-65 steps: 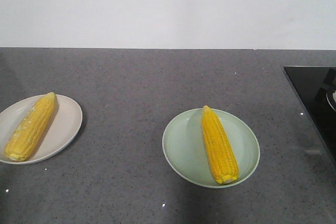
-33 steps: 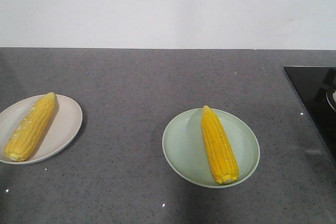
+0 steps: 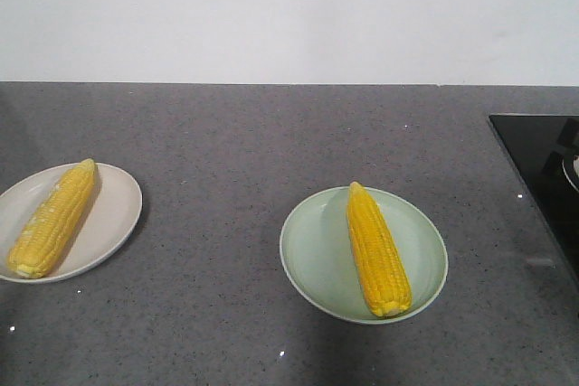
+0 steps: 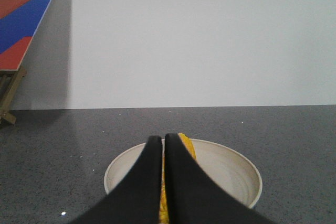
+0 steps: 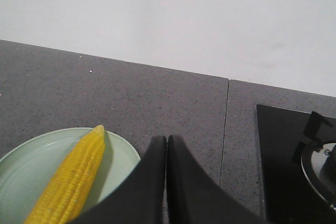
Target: Distribute corn equally
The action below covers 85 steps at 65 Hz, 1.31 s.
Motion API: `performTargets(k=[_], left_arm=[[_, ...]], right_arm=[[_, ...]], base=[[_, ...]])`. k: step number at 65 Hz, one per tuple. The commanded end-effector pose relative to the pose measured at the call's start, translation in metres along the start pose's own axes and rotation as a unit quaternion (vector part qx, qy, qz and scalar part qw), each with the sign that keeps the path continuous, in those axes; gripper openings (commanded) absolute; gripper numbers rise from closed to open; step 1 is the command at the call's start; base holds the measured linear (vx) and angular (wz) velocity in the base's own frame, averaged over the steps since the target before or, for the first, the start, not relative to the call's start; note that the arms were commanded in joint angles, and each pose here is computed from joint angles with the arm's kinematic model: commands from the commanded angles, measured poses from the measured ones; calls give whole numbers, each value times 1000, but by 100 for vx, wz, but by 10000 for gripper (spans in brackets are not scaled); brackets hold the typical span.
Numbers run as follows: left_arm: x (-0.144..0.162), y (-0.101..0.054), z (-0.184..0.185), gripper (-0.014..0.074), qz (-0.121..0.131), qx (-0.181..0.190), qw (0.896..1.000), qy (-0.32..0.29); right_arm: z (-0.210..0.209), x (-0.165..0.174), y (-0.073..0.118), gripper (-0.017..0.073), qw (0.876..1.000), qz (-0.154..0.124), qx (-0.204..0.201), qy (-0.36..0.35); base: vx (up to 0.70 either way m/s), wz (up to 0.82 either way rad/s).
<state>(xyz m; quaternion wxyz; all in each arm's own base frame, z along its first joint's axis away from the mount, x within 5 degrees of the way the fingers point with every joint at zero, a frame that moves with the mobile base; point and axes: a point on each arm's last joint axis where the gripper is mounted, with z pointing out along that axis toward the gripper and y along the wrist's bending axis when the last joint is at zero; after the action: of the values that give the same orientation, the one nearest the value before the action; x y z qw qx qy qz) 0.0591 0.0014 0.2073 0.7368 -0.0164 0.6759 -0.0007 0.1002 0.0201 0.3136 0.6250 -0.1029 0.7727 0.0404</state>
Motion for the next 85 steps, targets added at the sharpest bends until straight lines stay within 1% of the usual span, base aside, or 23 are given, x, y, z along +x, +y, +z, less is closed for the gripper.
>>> performTargets(k=[1,4,7,12,17,28,35,43,52,57,67,81,85], left_arm=[[-1,0,1,-7,-3,0,1000,-19],[-1,0,1,-7,-3,0,1000,-19],[-1,0,1,-7,-3,0,1000,-19],[-1,0,1,-7,-3,0,1000,-19],[-1,0,1,-7,-3,0,1000,-19],[-1,0,1,-7,-3,0,1000,-19],[-1,0,1,-7,-3,0,1000,-19],[-1,0,1,-7,-3,0,1000,-19],[-1,0,1,-7,-3,0,1000,-19],[-1,0,1,-7,-3,0,1000,-19],[0,0,1,-7,-1,1,1000,-18],[0,0,1,-7,-1,1,1000,-18],[0,0,1,-7,-1,1,1000,-18]], right_arm=[[-2,-14,-1,-10,999,-10,5,-46],[-3,-13,-1,-10,999,-10,5,-45],[-6,-14,-2,-10,999,-16,8,-52],[-15,-15,-4,-10,997,-13,20,-68],[-23,-17,-7,-10,995,-5,43,-85],[-42,-13,-14,-10,989,1,107,-105],[-48,4,-13,-10,985,3,126,-115],[-50,29,-10,-10,983,4,128,-128],[-49,58,-7,-10,979,18,126,-161],[-46,71,-6,-10,978,21,125,-168],[-35,89,-5,-10,978,26,120,-169],[-25,111,-5,-10,974,27,118,-191],[-24,112,-5,-10,976,29,117,-180]], base=[[0,0],[0,0],[0,0],[0,0],[0,0],[0,0],[0,0],[0,0],[0,0],[0,0],[0,0],[0,0],[0,0]])
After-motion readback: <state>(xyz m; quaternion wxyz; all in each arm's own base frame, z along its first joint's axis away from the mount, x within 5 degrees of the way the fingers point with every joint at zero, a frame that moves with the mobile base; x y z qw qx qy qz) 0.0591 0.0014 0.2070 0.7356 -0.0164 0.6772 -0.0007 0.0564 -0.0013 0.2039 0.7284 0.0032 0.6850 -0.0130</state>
